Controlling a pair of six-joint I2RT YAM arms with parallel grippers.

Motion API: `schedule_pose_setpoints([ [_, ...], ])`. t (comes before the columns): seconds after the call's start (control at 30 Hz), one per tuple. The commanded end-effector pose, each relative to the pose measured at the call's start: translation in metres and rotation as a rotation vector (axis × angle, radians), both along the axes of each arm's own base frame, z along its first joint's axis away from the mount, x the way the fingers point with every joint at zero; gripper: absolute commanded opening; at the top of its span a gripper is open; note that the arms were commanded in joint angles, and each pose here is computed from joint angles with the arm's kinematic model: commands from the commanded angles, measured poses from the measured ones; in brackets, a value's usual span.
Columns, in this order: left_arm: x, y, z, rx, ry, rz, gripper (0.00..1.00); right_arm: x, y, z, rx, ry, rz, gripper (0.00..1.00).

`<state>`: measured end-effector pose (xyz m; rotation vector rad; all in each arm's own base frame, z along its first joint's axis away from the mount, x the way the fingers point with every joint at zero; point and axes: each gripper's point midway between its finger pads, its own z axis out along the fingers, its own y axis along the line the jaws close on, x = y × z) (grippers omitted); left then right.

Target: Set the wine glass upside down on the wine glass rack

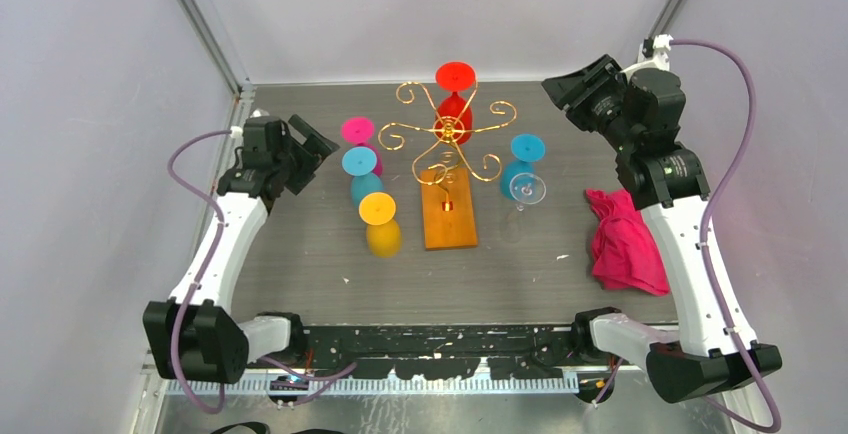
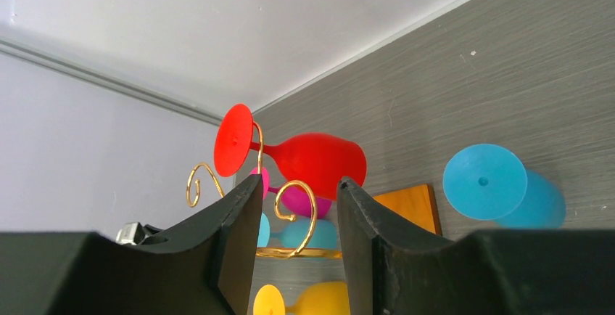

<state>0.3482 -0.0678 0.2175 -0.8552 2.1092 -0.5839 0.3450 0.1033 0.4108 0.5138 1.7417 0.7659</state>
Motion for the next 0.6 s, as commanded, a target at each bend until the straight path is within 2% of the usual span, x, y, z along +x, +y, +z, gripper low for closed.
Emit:
schedule_pose_setpoints([
  [0.0,0.034,-0.012,0.02,-0.099,-0.135,-0.006,0.87,0.0,-0.007,0.023,-0.003,-0.085,-0.028,0.48],
  [0.3,0.067,-0.019,0.01,-0.184,-0.205,0.016,0.79,0.004,-0.007,0.019,-0.015,-0.083,-0.03,0.48],
  [0.57,0.085,-0.022,0.005,-0.204,-0.243,0.014,0.74,0.009,-0.007,0.016,-0.018,-0.079,-0.033,0.47],
])
